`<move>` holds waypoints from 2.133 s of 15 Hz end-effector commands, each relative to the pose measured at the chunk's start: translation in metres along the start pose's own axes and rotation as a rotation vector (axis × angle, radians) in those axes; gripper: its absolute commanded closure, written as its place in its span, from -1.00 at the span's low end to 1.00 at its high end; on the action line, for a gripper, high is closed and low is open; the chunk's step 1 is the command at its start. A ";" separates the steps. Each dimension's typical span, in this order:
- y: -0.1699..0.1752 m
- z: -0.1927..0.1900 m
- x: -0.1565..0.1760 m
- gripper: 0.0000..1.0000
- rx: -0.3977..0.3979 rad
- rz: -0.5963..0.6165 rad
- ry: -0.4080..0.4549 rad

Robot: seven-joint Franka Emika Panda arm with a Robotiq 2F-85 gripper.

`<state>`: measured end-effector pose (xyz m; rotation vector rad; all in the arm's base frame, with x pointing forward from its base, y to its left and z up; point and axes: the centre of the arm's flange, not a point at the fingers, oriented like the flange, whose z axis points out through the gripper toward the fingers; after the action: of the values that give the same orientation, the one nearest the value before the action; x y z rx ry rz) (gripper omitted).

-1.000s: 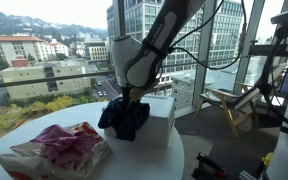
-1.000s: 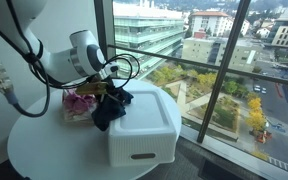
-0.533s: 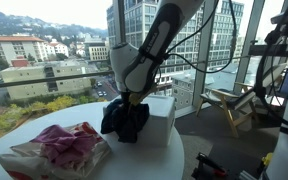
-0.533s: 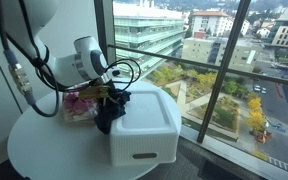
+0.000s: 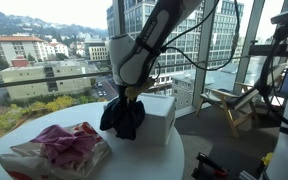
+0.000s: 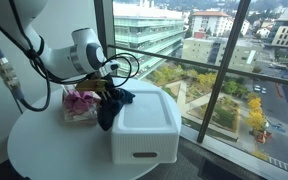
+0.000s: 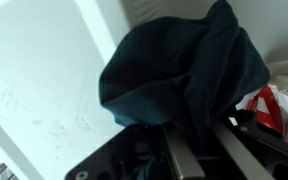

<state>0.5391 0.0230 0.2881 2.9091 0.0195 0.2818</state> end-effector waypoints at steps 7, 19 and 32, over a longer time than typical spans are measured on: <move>-0.042 -0.102 0.030 0.92 0.115 -0.210 0.162; -0.216 -0.073 0.059 0.92 0.073 -0.677 0.276; -0.269 0.047 0.069 0.92 0.039 -0.805 0.184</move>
<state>0.6028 0.2735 0.2213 2.6252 1.1669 0.3995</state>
